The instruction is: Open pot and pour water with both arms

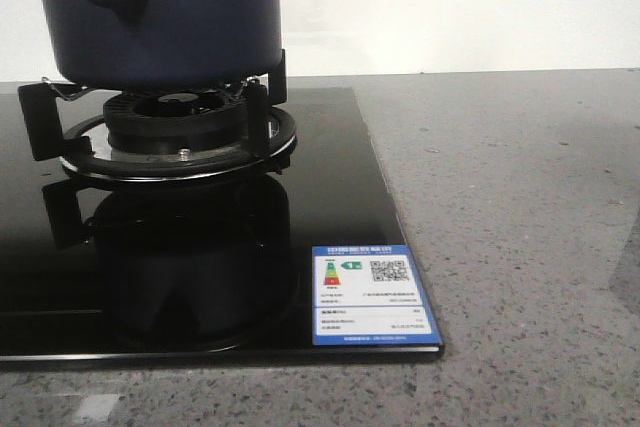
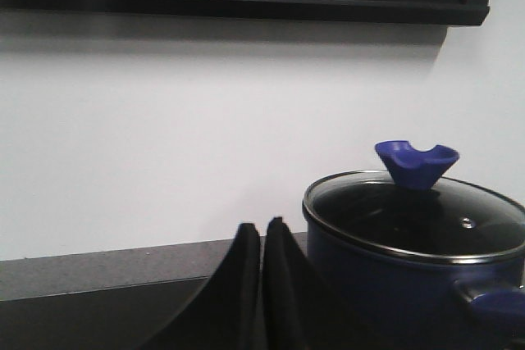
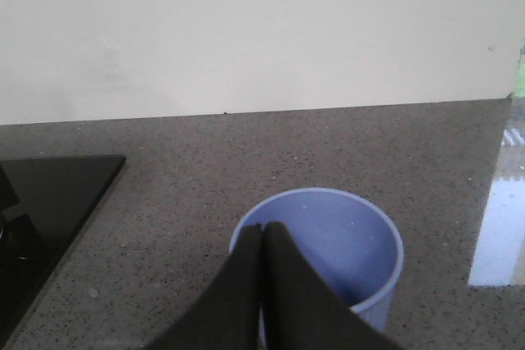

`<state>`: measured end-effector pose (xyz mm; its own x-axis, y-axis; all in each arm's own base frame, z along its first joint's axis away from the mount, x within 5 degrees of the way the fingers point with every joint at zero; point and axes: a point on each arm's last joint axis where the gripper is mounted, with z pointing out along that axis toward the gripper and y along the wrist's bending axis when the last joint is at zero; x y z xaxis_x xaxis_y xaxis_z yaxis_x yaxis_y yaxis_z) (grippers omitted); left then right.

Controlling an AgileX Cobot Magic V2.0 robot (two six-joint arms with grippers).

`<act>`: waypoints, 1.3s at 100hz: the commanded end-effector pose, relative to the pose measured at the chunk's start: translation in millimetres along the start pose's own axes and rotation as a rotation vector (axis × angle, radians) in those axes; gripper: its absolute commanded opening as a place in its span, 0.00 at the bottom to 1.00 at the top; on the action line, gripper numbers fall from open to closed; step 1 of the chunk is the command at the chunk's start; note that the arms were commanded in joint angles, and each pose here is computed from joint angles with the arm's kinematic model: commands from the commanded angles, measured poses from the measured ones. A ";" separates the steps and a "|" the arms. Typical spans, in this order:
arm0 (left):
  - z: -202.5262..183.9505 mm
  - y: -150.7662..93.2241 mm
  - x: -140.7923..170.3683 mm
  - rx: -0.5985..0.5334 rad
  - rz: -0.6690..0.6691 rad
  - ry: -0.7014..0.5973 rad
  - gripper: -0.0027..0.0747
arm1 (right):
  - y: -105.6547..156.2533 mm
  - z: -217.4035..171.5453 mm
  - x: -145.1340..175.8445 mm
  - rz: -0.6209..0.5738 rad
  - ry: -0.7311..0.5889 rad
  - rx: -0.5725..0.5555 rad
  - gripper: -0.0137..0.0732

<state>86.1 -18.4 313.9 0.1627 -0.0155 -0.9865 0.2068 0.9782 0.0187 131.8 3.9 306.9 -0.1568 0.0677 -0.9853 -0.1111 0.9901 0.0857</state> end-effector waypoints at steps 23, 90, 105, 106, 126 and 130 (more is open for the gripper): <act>-20.0 10.7 37.3 -0.143 -0.021 -0.064 0.01 | -1.5 -0.2 -11.1 -0.032 -0.028 0.023 0.07; -52.2 12.5 103.0 -0.267 -0.092 0.059 0.01 | -1.5 -0.2 -11.1 -0.032 -0.028 0.023 0.07; -52.2 12.5 102.9 -0.267 -0.092 0.057 0.01 | -1.5 -0.2 -11.1 -0.032 -0.028 0.023 0.07; -52.2 12.5 102.9 -0.267 -0.092 0.057 0.01 | -1.5 -0.2 -11.1 -0.032 -0.028 0.023 0.07; -52.2 12.5 102.9 -0.267 -0.092 0.057 0.01 | -1.5 -0.2 -11.1 -0.032 -0.028 0.023 0.07; -52.2 12.5 102.9 -0.267 -0.092 0.057 0.01 | -1.5 -0.2 -11.1 -0.032 -0.028 0.023 0.07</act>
<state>56.1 2.1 207.6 0.0333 -0.0850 -0.9958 -0.0404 0.9954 -0.0863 131.8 3.9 306.9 -0.1570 0.0696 -0.9851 -0.1108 0.9900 0.0876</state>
